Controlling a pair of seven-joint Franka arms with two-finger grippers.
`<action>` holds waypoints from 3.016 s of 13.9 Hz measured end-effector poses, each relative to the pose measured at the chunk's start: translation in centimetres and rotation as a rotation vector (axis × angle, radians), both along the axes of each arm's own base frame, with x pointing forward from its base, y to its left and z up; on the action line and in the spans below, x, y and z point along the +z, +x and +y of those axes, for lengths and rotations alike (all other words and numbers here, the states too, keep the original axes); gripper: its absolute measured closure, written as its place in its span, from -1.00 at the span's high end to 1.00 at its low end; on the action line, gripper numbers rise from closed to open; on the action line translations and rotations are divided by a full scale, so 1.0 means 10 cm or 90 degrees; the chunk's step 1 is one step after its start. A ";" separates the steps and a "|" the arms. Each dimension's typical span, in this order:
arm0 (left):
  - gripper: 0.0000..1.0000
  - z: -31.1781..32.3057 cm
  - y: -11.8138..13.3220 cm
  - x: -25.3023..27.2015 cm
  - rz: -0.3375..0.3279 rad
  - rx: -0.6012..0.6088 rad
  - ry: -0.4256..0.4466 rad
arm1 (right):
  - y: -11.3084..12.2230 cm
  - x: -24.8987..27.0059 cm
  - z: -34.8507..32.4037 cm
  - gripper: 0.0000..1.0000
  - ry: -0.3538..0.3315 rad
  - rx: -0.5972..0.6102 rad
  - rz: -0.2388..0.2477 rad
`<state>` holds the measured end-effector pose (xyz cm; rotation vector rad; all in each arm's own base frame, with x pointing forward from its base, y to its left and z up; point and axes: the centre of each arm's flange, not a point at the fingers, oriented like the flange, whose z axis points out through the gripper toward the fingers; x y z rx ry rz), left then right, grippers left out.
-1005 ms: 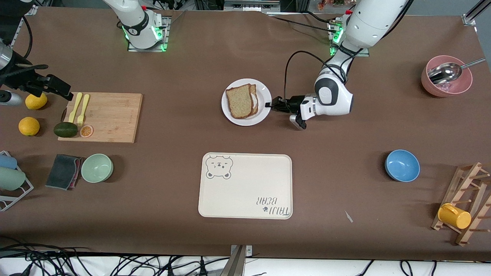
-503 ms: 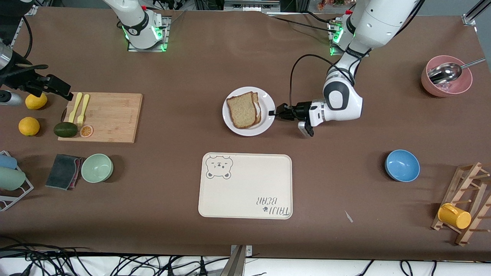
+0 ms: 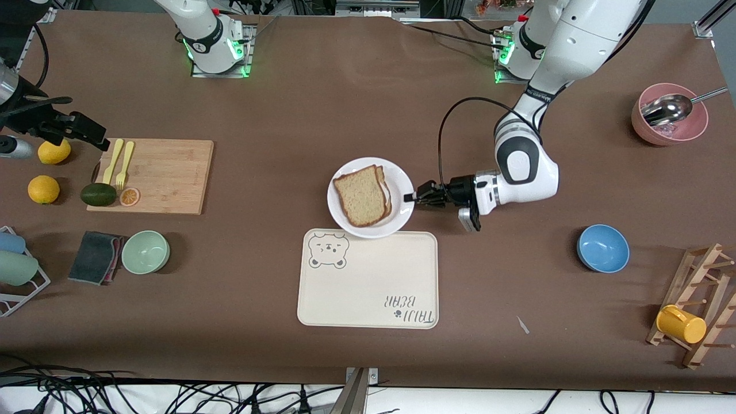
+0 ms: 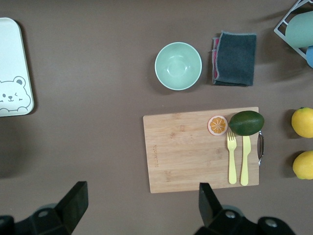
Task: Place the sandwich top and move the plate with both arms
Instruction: 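Slide the plate with the left gripper onto the bear tray, then open the left gripper and release the plate rim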
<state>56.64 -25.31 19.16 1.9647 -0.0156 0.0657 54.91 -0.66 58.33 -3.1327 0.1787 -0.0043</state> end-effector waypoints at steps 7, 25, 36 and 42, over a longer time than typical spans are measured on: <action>-0.91 0.08 0.77 -0.34 0.041 0.067 -0.012 | 0.00 0.00 -0.01 1.00 0.000 -0.001 0.000; -0.91 -0.11 1.32 -0.67 0.097 0.129 0.026 | -0.01 -0.01 -0.02 1.00 0.000 -0.002 0.004; -0.26 -0.18 1.34 -0.70 0.089 0.130 0.031 | -0.01 -0.01 -0.02 1.00 0.000 -0.002 0.004; 0.94 -0.02 1.47 -0.55 0.082 0.138 0.013 | -0.01 -0.01 -0.02 1.00 0.000 -0.003 0.004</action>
